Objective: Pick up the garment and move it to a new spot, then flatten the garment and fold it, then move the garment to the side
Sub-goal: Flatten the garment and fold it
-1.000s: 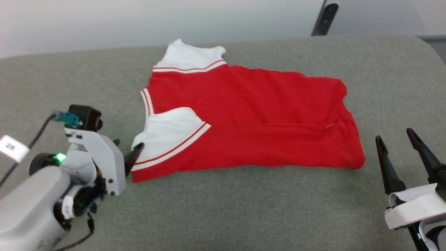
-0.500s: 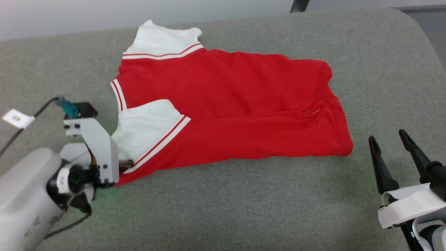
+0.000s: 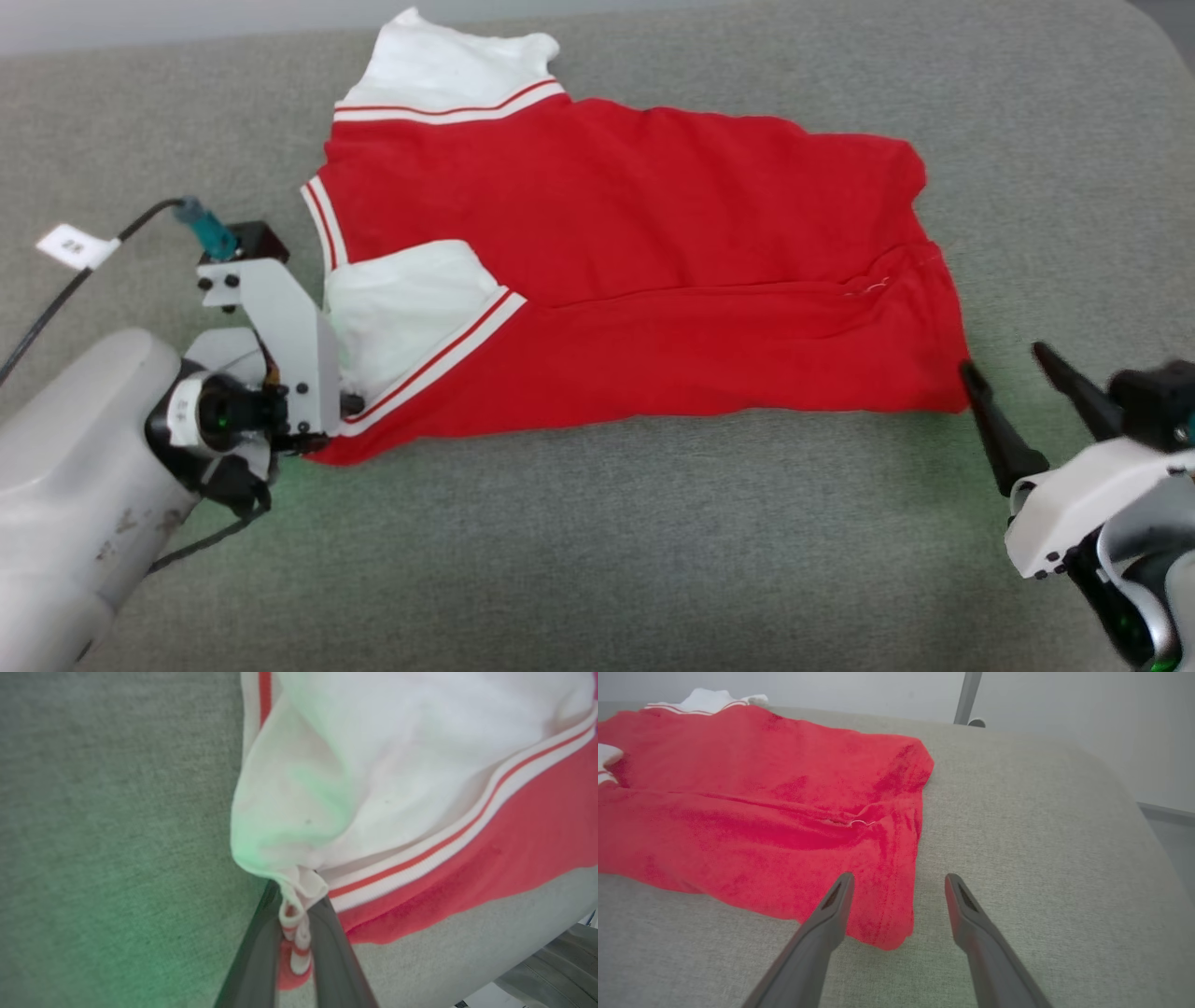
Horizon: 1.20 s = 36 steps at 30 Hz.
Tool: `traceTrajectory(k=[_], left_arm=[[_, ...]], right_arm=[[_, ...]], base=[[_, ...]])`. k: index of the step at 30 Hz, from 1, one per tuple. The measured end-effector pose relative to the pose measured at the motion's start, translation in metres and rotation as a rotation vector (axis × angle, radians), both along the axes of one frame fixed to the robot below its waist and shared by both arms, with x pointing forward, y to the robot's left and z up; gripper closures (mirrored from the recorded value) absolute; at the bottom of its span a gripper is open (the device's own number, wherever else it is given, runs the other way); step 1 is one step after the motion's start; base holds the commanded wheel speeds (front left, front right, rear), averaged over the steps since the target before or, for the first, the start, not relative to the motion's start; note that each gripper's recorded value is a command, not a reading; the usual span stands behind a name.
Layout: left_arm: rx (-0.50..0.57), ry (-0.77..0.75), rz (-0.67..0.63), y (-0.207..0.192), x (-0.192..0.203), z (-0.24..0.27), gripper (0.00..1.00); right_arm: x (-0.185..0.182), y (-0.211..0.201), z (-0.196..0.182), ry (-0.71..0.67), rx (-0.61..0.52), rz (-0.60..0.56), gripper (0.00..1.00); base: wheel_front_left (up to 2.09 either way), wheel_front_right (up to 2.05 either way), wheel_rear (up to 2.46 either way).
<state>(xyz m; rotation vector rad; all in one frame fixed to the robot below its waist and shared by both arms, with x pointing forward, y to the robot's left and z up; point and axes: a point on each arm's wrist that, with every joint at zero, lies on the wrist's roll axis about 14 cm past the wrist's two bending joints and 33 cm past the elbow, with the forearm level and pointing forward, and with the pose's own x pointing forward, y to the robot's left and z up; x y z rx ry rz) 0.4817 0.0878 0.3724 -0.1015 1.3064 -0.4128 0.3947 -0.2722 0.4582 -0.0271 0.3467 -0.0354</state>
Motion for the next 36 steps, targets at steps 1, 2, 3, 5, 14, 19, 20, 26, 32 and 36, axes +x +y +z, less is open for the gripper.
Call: traceTrajectory(k=[1, 2, 3, 5, 14, 19, 20, 26, 32, 36], left_arm=[[0.000, -0.003, -0.004, 0.000, 0.001, 0.000, 1.00], [-0.001, -0.003, -0.004, 0.000, 0.001, 0.000, 1.00], [-0.002, -0.005, -0.007, 0.000, 0.002, 0.000, 1.00], [-0.002, -0.013, -0.009, 0.000, 0.003, 0.001, 1.00], [-0.028, -0.041, -0.016, -0.001, 0.004, 0.000, 1.00], [-0.045, -0.048, -0.006, 0.000, 0.006, -0.001, 1.00], [-0.048, -0.049, -0.003, 0.001, 0.006, -0.001, 1.00], [-0.056, -0.048, 0.019, 0.006, 0.004, -0.003, 1.00], [-0.069, -0.060, 0.034, 0.011, 0.004, 0.006, 1.00], [-0.059, -0.070, 0.042, 0.019, 0.002, 0.014, 1.00]], right_arm=[[0.000, 0.002, -0.005, 0.042, 0.008, 0.013, 0.00], [0.002, 0.004, -0.009, 0.081, 0.025, 0.018, 0.00], [0.003, 0.006, -0.014, 0.127, 0.033, 0.027, 0.00], [0.005, 0.004, -0.022, 0.220, 0.048, 0.032, 0.00], [0.015, 0.002, -0.060, 0.567, 0.079, 0.038, 0.00], [0.029, 0.015, -0.074, 0.666, 0.145, 0.045, 0.00], [0.031, 0.017, -0.076, 0.686, 0.153, 0.048, 0.00], [0.036, 0.027, -0.083, 0.782, 0.137, 0.086, 1.00], [0.039, 0.027, -0.071, 0.776, 0.151, 0.100, 1.00], [0.037, 0.015, -0.063, 0.762, 0.143, 0.079, 1.00]], base=[[0.00, 0.00, 0.00], [0.00, 0.00, 0.00], [0.00, 0.00, 0.00], [0.00, 0.00, 0.00], [0.00, 0.00, 0.00], [0.00, 0.00, 0.00], [0.00, 0.00, 0.00], [0.00, 0.00, 0.00], [0.00, 0.00, 0.00], [0.00, 0.00, 0.00]])
